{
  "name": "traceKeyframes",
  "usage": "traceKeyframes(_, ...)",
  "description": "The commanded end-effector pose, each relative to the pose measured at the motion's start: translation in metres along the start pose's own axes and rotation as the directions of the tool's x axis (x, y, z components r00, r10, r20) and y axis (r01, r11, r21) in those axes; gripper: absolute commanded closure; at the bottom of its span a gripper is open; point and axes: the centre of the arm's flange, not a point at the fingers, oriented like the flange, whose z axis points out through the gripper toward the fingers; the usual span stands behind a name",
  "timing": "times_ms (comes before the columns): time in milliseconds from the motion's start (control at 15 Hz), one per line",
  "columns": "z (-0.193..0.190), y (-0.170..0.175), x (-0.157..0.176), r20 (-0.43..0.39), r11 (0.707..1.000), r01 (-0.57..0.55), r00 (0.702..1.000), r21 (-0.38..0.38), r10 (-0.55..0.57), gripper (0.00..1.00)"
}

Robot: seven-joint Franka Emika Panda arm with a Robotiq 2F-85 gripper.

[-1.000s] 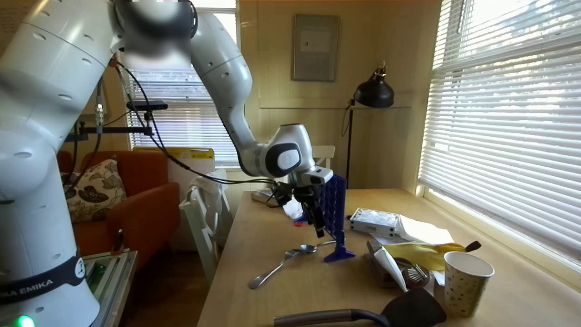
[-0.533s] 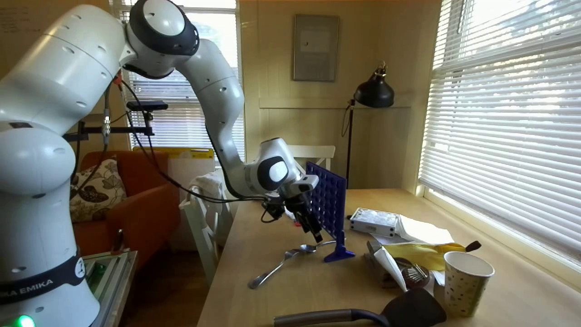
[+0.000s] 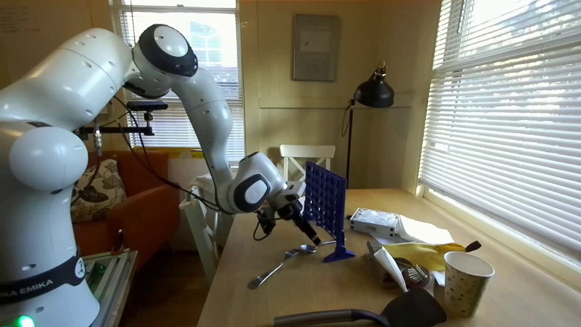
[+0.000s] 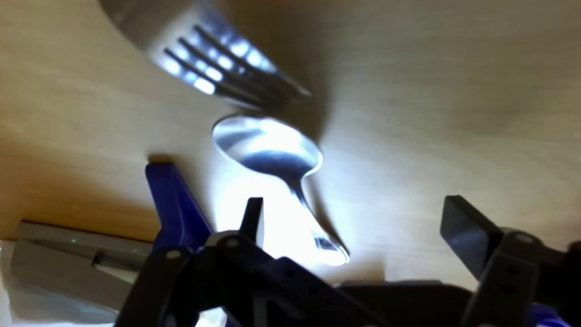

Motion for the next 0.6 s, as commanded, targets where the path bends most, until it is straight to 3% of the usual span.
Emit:
traceKeyframes(0,0.010,0.003,-0.016,-0.012,0.999,-0.007,1.000,0.044,0.007,0.00)
traceKeyframes(533,0.005,0.017,-0.022,-0.078,0.995,0.085,0.994,0.048,-0.081,0.00)
